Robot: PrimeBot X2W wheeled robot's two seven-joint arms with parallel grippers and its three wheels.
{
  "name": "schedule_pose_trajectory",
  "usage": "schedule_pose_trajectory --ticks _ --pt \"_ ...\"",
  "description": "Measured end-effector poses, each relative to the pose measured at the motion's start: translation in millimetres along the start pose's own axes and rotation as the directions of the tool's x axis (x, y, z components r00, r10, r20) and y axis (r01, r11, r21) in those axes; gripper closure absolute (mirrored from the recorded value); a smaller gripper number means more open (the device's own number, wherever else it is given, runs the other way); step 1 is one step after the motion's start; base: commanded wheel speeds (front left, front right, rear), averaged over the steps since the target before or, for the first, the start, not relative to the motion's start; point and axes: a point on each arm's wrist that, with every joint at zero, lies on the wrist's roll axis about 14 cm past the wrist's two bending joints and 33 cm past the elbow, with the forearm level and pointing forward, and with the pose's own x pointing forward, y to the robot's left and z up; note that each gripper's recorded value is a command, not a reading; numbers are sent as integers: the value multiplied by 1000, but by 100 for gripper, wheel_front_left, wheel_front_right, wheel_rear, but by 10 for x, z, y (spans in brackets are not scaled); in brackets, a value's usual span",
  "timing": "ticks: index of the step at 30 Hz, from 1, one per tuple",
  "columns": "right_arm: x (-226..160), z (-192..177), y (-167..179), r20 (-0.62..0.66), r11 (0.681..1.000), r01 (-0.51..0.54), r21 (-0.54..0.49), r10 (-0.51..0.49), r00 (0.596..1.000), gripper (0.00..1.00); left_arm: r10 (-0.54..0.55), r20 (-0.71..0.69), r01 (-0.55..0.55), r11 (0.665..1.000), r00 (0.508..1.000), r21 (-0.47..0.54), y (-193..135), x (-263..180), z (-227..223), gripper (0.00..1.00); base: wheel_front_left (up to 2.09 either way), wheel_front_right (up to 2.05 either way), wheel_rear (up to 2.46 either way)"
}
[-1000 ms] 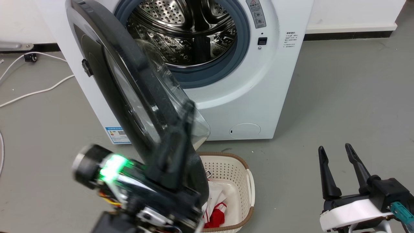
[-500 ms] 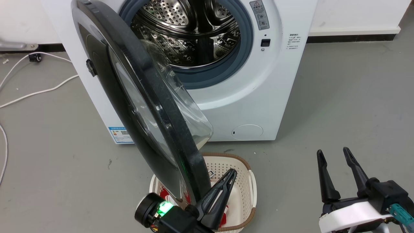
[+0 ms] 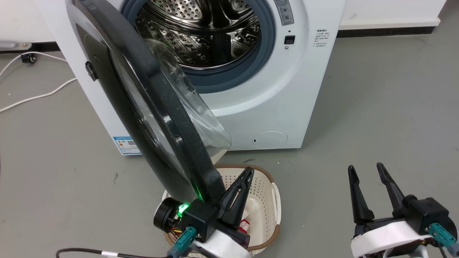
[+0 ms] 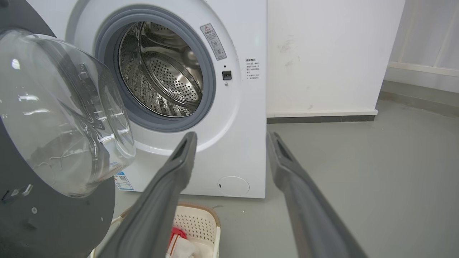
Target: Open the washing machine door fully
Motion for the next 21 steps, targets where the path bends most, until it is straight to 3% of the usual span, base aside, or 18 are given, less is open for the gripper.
schedule_pose_trajectory --ticks 21 --pt "4 -100 9 -27 1000 1 28 -1 1000 0 119 -16 -119 993 993 -15 229 -77 -108 100 0 0 0"
